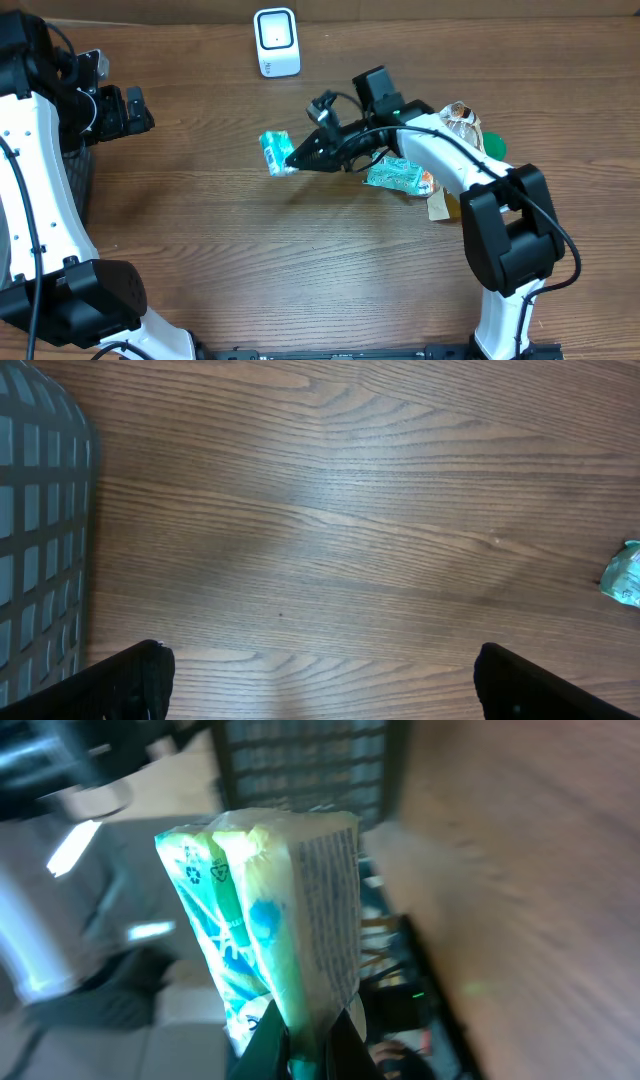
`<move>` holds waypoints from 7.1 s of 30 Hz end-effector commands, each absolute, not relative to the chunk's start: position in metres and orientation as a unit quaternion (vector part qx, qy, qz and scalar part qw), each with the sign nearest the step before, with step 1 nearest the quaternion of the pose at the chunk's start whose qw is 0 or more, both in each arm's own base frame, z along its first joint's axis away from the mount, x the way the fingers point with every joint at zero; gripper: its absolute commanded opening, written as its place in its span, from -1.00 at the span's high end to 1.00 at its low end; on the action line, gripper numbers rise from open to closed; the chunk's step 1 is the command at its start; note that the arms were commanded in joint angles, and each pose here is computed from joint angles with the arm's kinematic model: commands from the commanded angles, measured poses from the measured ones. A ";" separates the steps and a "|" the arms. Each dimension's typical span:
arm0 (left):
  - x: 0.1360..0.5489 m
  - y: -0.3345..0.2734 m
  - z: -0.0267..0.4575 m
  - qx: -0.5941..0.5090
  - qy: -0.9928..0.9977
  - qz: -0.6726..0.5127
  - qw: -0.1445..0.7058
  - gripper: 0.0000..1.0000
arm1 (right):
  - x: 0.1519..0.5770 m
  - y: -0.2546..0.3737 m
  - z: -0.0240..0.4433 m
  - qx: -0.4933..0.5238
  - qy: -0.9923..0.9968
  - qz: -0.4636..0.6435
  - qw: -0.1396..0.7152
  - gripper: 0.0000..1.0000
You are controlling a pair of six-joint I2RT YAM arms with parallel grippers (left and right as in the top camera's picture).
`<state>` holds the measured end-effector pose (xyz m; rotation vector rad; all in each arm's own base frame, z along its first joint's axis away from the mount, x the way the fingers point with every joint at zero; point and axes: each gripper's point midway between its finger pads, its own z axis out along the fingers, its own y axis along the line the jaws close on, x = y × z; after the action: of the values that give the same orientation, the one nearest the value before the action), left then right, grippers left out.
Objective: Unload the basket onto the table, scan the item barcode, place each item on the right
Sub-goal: 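Lift the tissue pack and carry it toward the white scanner, then hold the tissue pack in front of the white scanner, then carry the tissue pack right and lower it beside the pouch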
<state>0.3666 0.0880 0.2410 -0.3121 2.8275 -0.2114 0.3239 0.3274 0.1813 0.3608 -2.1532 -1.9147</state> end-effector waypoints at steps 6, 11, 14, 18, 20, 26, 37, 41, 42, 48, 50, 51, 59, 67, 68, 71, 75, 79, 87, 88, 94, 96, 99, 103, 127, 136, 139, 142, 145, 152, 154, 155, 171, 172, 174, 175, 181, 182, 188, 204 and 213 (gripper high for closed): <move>0.367 0.090 0.244 -0.102 0.981 -0.070 0.150 -1.00 | 0.314 0.323 0.224 0.142 -0.687 -0.696 0.152 0.92; 0.367 0.090 0.244 -0.102 0.981 -0.070 0.150 -1.00 | 0.318 0.323 0.230 0.141 -0.688 -0.696 0.151 0.92; 0.367 0.090 0.244 -0.102 0.981 -0.070 0.150 -0.99 | 0.321 0.318 0.241 0.150 -0.686 -0.700 0.133 0.92; 0.367 0.090 0.244 -0.102 0.981 -0.070 0.150 -1.00 | 0.326 0.301 0.266 0.160 -0.684 -0.705 0.094 0.92; 0.367 0.090 0.244 -0.102 0.981 -0.070 0.150 -1.00 | 0.329 0.290 0.281 0.165 -0.683 -0.708 0.069 0.92; 0.367 0.090 0.244 -0.102 0.981 -0.070 0.150 -0.99 | 0.334 0.251 0.330 0.185 -0.679 -0.710 -0.021 0.92; 0.367 0.090 0.244 -0.102 0.981 -0.070 0.150 -0.99 | 0.327 0.239 0.353 0.200 -0.675 -0.708 -0.056 0.92; 0.367 0.090 0.244 -0.102 0.981 -0.070 0.150 -0.99 | 0.326 0.242 0.355 0.216 -0.670 -0.707 -0.066 0.92; 0.367 0.090 0.244 -0.102 0.981 -0.070 0.150 -1.00 | 0.326 0.243 0.356 0.223 -0.668 -0.706 -0.071 0.92; 0.367 0.090 0.244 -0.102 0.981 -0.070 0.150 -1.00 | 0.324 0.251 0.365 0.262 -0.655 -0.703 -0.096 0.92; 0.367 0.090 0.244 -0.102 0.981 -0.070 0.150 -0.99 | 0.324 0.254 0.366 0.271 -0.652 -0.701 -0.104 0.92; 0.367 0.090 0.244 -0.102 0.981 -0.070 0.150 -0.99 | 0.325 0.256 0.365 0.268 -0.654 -0.699 -0.106 0.92; 0.367 0.090 0.244 -0.102 0.981 -0.070 0.150 -1.00 | 0.355 0.267 0.331 0.175 -0.724 -0.654 -0.134 0.92; 0.367 0.090 0.244 -0.102 0.981 -0.070 0.150 -1.00 | 0.379 0.235 0.238 0.059 -0.869 -0.467 -0.155 0.92; 0.367 0.090 0.244 -0.102 0.981 -0.070 0.150 -1.00 | 0.379 0.232 0.236 0.058 -0.874 -0.457 -0.157 0.92; 0.367 0.090 0.244 -0.102 0.981 -0.070 0.150 -1.00 | 0.385 0.225 0.240 0.057 -0.888 -0.421 -0.176 0.92; 0.367 0.090 0.244 -0.102 0.981 -0.070 0.150 -0.99 | 0.400 0.212 0.268 0.064 -0.911 -0.332 -0.235 0.93; 0.367 0.090 0.244 -0.102 0.981 -0.070 0.150 -1.00 | 0.418 0.205 0.308 0.076 -0.920 -0.235 -0.303 0.93; 0.367 0.090 0.244 -0.102 0.981 -0.070 0.150 -1.00 | 0.481 0.217 0.363 0.158 -0.866 -0.035 -0.472 0.92; 0.367 0.090 0.244 -0.102 0.981 -0.070 0.150 -0.99 | 0.487 0.221 0.364 0.174 -0.857 -0.013 -0.484 0.92; 0.367 0.090 0.244 -0.102 0.981 -0.070 0.150 -0.99 | 0.537 0.258 0.332 0.275 -0.797 0.143 -0.518 0.92; 0.367 0.090 0.244 -0.102 0.981 -0.070 0.150 -1.00 | 0.553 0.271 0.309 0.317 -0.780 0.169 -0.512 0.92; 0.367 0.090 0.244 -0.102 0.981 -0.070 0.150 -1.00 | 0.574 0.285 0.283 0.334 -0.766 0.184 -0.518 0.92; 0.367 0.090 0.244 -0.102 0.981 -0.070 0.150 -0.99 | 0.603 0.303 0.247 0.362 -0.735 0.210 -0.533 0.92; 0.367 0.090 0.244 -0.102 0.981 -0.070 0.150 -1.00 | 0.640 0.339 0.156 0.401 -0.690 0.218 -0.562 0.92; 0.367 0.090 0.244 -0.102 0.981 -0.070 0.150 -1.00 | 0.639 0.344 0.156 0.409 -0.686 0.206 -0.565 0.92; 0.367 0.090 0.244 -0.102 0.981 -0.070 0.150 -1.00 | 0.639 0.344 0.156 0.409 -0.687 0.206 -0.564 0.92; 0.367 0.090 0.244 -0.102 0.981 -0.070 0.150 -1.00 | 0.637 0.347 0.156 0.409 -0.686 0.204 -0.566 0.92; 0.367 0.090 0.244 -0.102 0.981 -0.070 0.150 -1.00 | 0.634 0.353 0.163 0.411 -0.683 0.199 -0.571 0.92; 0.367 0.090 0.244 -0.102 0.981 -0.070 0.150 -1.00 | 0.619 0.361 0.203 0.395 -0.694 0.133 -0.587 0.92; 0.367 0.090 0.244 -0.102 0.981 -0.070 0.150 -0.99 | 0.612 0.361 0.215 0.394 -0.701 0.110 -0.585 0.92; 0.367 0.090 0.244 -0.102 0.981 -0.070 0.150 -1.00 | 0.609 0.360 0.225 0.385 -0.706 0.095 -0.587 0.92; 0.367 0.090 0.244 -0.102 0.981 -0.070 0.150 -0.99 | 0.471 0.302 0.343 0.233 -0.846 -0.166 -0.450 0.92; 0.367 0.090 0.244 -0.102 0.981 -0.070 0.150 -1.00 | 0.457 0.294 0.346 0.220 -0.857 -0.191 -0.424 0.92; 0.367 0.090 0.244 -0.102 0.981 -0.070 0.150 -1.00 | 0.433 0.278 0.347 0.202 -0.876 -0.227 -0.375 0.92; 0.367 0.090 0.244 -0.102 0.981 -0.070 0.150 -0.99 | 0.423 0.271 0.345 0.195 -0.884 -0.237 -0.352 0.92; 0.367 0.090 0.244 -0.102 0.981 -0.070 0.150 -1.00 | 0.382 0.217 0.298 0.143 -0.945 -0.215 -0.199 0.92; 0.367 0.090 0.244 -0.102 0.981 -0.070 0.150 -0.99 | 0.377 0.212 0.289 0.138 -0.952 -0.208 -0.178 0.92; 0.367 0.090 0.244 -0.102 0.981 -0.070 0.150 -1.00 | 0.358 0.195 0.225 0.117 -0.976 -0.171 -0.074 0.92; 0.367 0.090 0.244 -0.102 0.981 -0.070 0.150 -0.99 | 0.340 0.189 0.046 0.082 -0.984 -0.157 -0.016 0.75; 0.367 0.090 0.244 -0.102 0.981 -0.070 0.150 -1.00 | 0.346 0.191 0.048 0.085 -0.983 -0.162 -0.031 -0.23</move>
<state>0.3666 0.0880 0.2410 -0.3121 2.8275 -0.2114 0.3429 0.1890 0.0379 0.2714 -3.1332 -0.4941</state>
